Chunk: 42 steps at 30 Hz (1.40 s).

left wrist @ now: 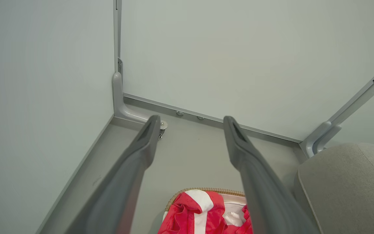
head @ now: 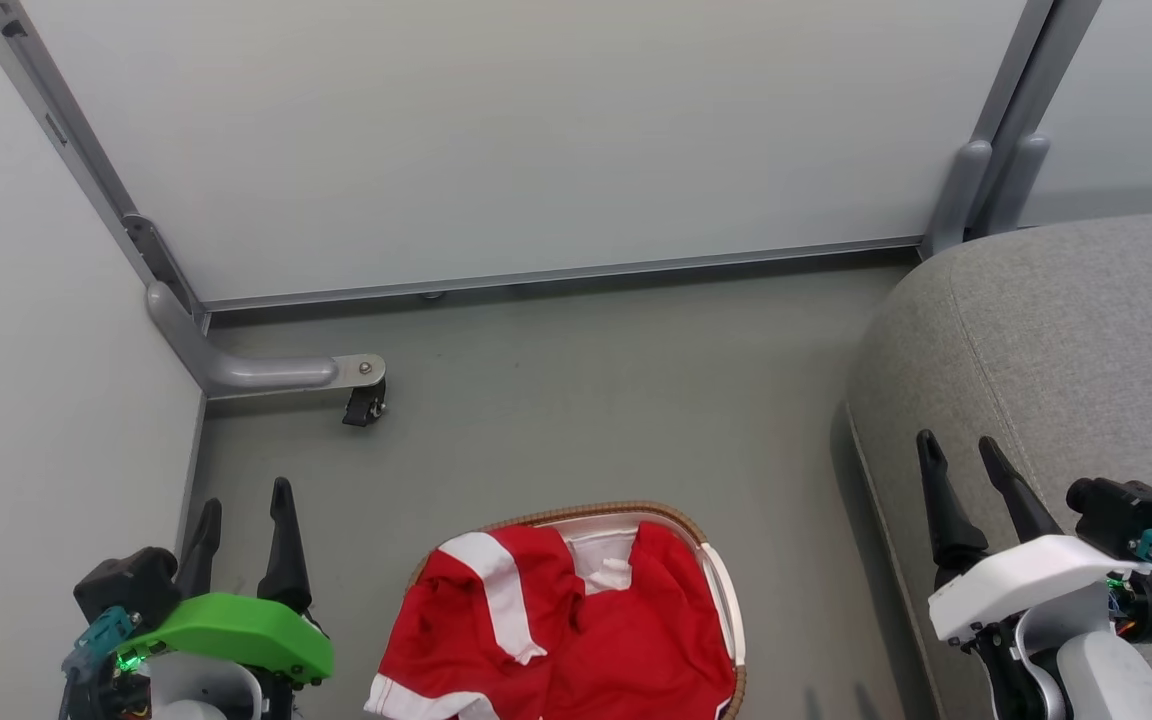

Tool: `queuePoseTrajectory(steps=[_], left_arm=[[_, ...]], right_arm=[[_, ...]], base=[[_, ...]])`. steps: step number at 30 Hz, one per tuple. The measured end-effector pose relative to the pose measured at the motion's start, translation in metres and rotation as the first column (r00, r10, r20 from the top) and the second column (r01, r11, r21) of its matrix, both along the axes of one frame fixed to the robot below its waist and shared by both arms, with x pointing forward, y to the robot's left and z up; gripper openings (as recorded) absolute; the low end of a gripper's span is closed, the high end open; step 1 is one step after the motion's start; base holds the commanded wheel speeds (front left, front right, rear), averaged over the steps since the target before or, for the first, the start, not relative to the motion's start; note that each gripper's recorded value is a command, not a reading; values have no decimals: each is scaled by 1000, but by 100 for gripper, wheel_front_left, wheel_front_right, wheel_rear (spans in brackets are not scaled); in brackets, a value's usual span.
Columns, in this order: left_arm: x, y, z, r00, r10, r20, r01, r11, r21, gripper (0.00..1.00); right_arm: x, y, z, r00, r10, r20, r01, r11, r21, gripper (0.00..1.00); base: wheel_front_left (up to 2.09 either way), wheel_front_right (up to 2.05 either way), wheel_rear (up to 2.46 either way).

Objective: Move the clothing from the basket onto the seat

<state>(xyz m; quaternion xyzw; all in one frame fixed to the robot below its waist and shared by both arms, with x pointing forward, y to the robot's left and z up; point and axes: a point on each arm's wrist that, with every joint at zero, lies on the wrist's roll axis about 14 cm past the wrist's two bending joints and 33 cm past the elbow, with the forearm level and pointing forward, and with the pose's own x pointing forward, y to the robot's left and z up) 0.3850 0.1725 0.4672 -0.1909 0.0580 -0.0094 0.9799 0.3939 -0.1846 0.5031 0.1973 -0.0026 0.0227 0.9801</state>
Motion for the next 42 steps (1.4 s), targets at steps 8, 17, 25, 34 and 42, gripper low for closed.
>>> queuePoseTrajectory(steps=[8, 17, 25, 34, 42], left_arm=[[1, -2, 4, 1000, -12, 25, 10, 998, 69, 100], [1, -3, 6, 999, -29, 44, 23, 990, 142, 100], [-1, -4, 5, 998, -37, 54, 26, 981, 194, 100], [-3, -11, -3, 997, -71, 42, 59, 970, 236, 100], [10, -33, -29, 988, -152, -26, 153, 954, 258, 100]], right_arm=[[0, 1, -1, 1000, 8, 9, -7, 996, -89, 100], [-1, 4, -2, 1000, 15, 17, -12, 987, -161, 100], [-3, 2, -6, 1000, 8, 12, -5, 979, -203, 100], [-2, 6, -10, 1000, 29, 11, -25, 962, -271, 100], [21, 12, 2, 997, 50, 58, -29, 948, -317, 100]], base=[[0, 0, 0], [0, 0, 0], [0, 0, 0], [0, 0, 0], [0, 0, 0]])
